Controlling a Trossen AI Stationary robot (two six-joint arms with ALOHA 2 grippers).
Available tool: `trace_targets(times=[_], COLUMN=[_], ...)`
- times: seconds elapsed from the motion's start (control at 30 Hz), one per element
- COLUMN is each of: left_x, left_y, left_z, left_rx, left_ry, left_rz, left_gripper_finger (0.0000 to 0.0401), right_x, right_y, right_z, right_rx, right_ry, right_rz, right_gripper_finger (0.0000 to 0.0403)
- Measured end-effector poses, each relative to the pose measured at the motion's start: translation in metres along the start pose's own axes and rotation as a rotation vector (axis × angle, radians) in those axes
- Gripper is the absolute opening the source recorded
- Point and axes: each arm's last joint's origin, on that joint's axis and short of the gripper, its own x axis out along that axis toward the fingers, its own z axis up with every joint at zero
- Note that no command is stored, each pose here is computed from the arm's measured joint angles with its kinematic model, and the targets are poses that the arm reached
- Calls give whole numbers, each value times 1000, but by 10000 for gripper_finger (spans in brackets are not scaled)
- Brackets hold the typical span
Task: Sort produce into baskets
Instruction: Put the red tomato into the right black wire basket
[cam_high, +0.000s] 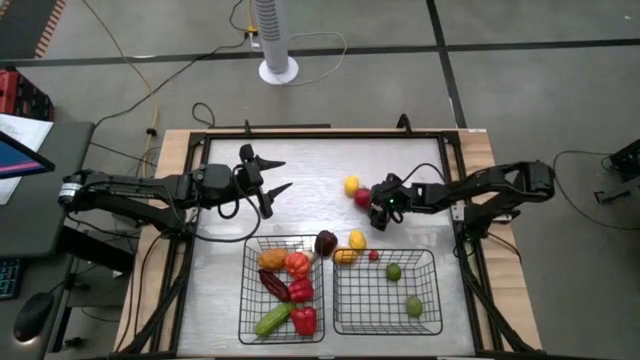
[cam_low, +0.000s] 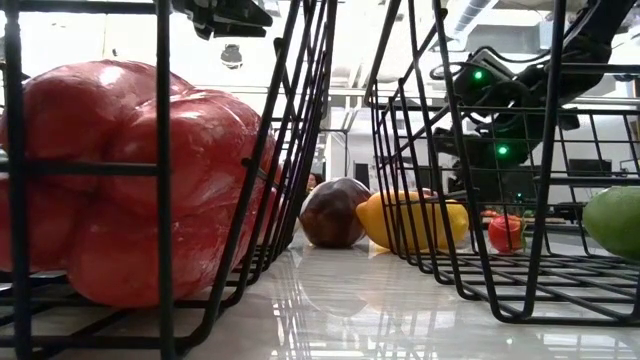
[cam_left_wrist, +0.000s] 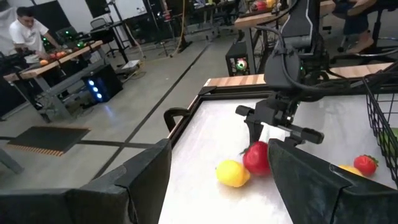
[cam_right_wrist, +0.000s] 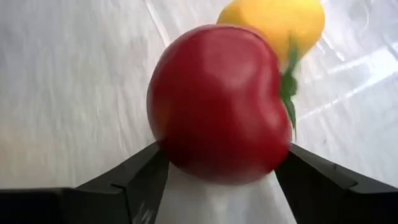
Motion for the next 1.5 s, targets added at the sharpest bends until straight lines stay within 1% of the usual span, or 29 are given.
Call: trace_targets(times=[0.17, 0.23, 0.4, 0.57, 0.77, 0.93, 1.0, 1.1, 1.2, 1.33, 1.5], left_x=[0, 0, 0, 0, 0, 0, 0, 0, 0, 7, 19], left_y=[0, 0, -2, -2, -2, -4, -4, -4, -4, -4, -2], left_z=[0, 0, 0, 0, -3, -1, -1, -1, -1, -3, -6], left_rx=[-2, -1, 2, -1, 4, -1, -2, -12, -26, -29, -23], left_ry=[1, 3, -2, -8, 18, 1, 1, -1, -1, 3, -1], left_rz=[0, -2, -56, -60, -67, -115, -117, -117, -116, -100, -76], left_gripper_finger=[254, 254, 254, 254, 254, 254, 254, 254, 254, 254, 254], right_x=[2, 2, -2, -11, -38, -66, -73, -76, -75, -63, -42], right_y=[1, 1, 0, 4, 20, 39, 44, 45, 42, 33, 29], right_z=[4, 5, 15, 25, 42, 58, 61, 63, 66, 63, 57], right_rx=[-8, -4, 16, -18, -51, -85, -91, -111, -102, -99, -76], right_ry=[-44, -45, -76, -133, -261, -378, -404, -417, -414, -344, -263], right_rz=[3, -2, -4, 8, 77, 163, 166, 144, 127, 93, 155], right_gripper_finger=[283, 283, 284, 285, 285, 285, 285, 286, 286, 287, 290])
